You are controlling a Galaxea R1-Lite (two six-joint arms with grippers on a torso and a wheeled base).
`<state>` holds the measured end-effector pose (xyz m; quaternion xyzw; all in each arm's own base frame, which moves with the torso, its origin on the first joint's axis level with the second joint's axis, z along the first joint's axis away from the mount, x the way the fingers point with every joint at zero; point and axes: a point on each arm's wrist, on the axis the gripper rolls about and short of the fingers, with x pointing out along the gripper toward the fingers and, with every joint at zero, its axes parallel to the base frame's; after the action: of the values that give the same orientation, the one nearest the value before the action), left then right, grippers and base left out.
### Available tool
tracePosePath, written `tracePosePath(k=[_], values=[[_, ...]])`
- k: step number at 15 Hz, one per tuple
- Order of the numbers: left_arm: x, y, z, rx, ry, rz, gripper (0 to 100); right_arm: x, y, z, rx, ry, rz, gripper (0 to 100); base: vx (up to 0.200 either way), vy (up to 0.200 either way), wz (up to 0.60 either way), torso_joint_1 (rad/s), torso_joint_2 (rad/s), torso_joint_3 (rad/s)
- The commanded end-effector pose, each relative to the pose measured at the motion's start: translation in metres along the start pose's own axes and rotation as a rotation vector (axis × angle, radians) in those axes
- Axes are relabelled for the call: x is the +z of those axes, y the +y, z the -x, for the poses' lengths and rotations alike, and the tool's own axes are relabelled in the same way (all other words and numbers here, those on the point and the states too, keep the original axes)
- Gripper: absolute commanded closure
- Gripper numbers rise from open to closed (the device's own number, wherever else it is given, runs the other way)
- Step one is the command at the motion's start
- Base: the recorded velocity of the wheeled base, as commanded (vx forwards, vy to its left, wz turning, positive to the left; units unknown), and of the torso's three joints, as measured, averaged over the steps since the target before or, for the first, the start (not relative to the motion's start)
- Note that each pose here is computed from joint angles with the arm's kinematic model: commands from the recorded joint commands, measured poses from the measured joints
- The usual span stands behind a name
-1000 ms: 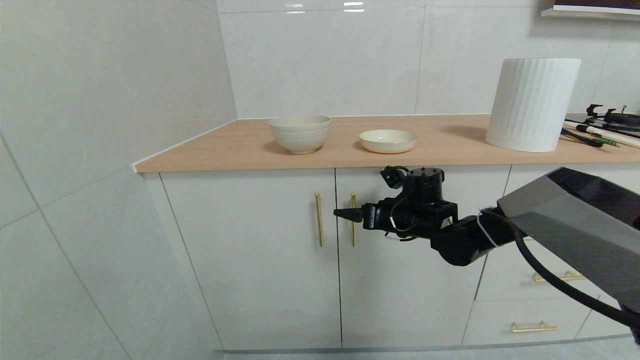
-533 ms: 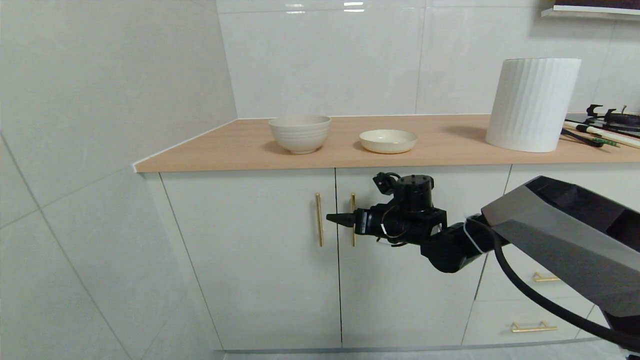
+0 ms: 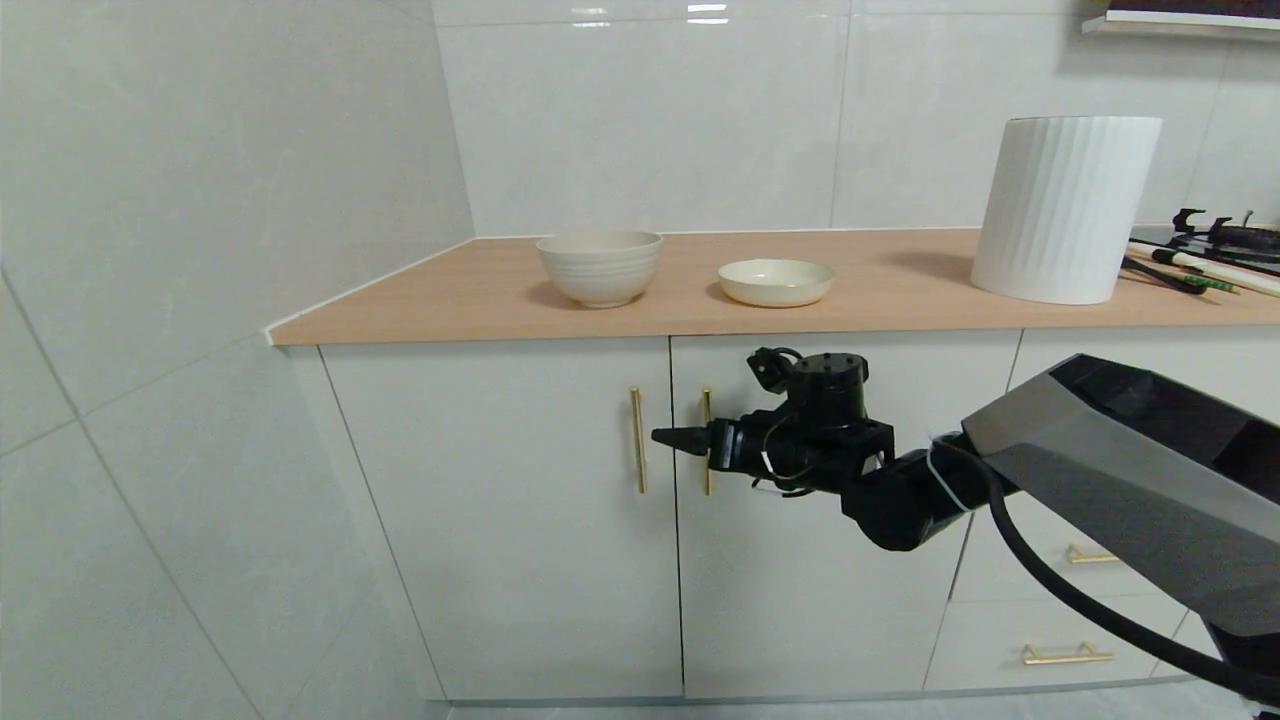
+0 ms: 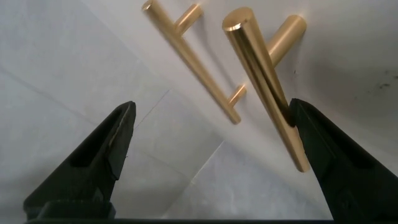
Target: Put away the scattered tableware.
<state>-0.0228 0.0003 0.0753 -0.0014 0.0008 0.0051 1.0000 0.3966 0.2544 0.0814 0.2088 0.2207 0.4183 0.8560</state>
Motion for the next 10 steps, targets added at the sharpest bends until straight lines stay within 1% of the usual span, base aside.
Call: tracePosePath(k=[1, 6, 8, 10], values=[[0.000, 0.000, 0.000, 0.001, 0.000, 0.000, 0, 0.003, 0.006, 0.006, 0.022, 0.011, -0.003, 0, 0.000, 0.000, 0.00, 0.000, 0.00, 0.000], [0.000, 0.000, 0.000, 0.001, 0.000, 0.000, 0, 0.002, 0.018, 0.027, 0.112, 0.085, -0.014, 0, 0.000, 0.000, 0.00, 0.000, 0.00, 0.000], [0.000, 0.000, 0.000, 0.001, 0.000, 0.000, 0, 0.001, 0.026, 0.043, 0.166, 0.129, -0.023, 0, 0.000, 0.000, 0.00, 0.000, 0.00, 0.000], [0.000, 0.000, 0.000, 0.001, 0.000, 0.000, 0, 0.001, 0.034, 0.059, 0.191, 0.150, -0.027, 0, 0.000, 0.000, 0.00, 0.000, 0.00, 0.000]])
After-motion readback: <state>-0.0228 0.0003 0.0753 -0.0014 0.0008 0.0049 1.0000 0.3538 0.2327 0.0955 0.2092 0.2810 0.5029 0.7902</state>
